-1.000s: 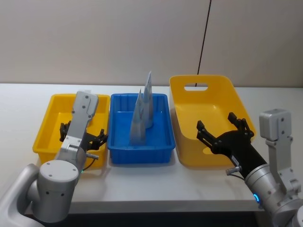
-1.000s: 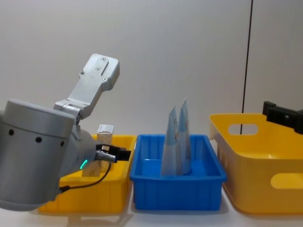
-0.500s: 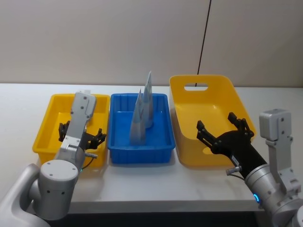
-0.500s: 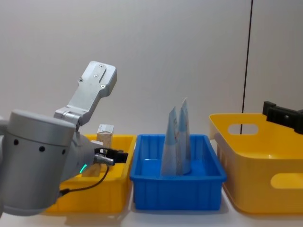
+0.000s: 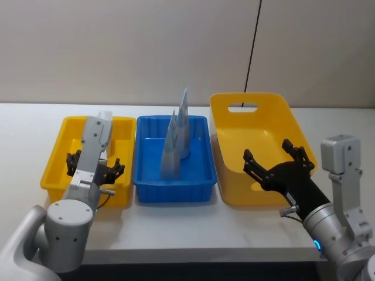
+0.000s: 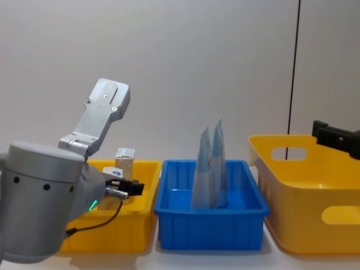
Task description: Bimanual collaborative sorting of washing and personal care products
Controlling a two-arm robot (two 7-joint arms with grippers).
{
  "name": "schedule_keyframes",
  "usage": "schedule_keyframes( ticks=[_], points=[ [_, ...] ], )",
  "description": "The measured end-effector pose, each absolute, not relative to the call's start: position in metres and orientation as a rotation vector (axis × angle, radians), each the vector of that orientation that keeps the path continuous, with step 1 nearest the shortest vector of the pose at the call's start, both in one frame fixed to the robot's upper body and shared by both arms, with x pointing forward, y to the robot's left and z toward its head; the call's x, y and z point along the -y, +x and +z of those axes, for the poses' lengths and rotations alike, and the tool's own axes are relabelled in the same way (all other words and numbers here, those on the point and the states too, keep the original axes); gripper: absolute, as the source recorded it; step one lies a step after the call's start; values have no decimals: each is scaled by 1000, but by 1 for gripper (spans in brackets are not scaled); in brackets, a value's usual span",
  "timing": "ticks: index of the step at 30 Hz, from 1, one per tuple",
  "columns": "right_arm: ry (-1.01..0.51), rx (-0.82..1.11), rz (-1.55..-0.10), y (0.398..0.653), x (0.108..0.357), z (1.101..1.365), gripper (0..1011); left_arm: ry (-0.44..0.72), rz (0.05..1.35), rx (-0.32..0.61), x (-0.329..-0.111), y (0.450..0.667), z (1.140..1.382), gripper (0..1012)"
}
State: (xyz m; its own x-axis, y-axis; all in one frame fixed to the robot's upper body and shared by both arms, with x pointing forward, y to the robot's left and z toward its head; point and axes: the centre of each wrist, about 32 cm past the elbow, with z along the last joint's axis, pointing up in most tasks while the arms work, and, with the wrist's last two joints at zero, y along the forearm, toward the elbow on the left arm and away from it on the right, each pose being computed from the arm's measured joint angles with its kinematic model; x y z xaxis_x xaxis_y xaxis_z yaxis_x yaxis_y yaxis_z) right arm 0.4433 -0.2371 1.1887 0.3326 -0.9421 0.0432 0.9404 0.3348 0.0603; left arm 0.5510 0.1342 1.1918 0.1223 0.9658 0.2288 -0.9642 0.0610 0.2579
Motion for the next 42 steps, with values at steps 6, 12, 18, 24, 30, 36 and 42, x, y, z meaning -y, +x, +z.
schedule_keyframes(
  ticks=[6, 12, 18, 24, 30, 36, 42],
  points=[
    [26, 75, -1229, 443, 237, 1189, 1000, 387, 1464, -3, -135, 556, 1188, 1002],
    [26, 75, -1229, 443, 237, 1189, 1000, 387, 1461, -5, -134, 560, 1185, 1001],
    [26, 75, -1229, 443, 237, 1189, 1000, 389, 1461, -8, -135, 564, 1183, 1001],
    [26, 75, -1229, 443, 237, 1189, 1000, 391, 1463, -13, -135, 566, 1180, 956],
    [26, 75, -1229, 443, 237, 1189, 1000, 391, 1468, -18, -135, 568, 1178, 813],
    [26, 75, -1230, 443, 237, 1189, 1000, 391, 1475, -21, -136, 569, 1177, 621],
    [26, 75, -1230, 443, 237, 1189, 1000, 391, 1483, -29, -137, 568, 1176, 419]
  ],
)
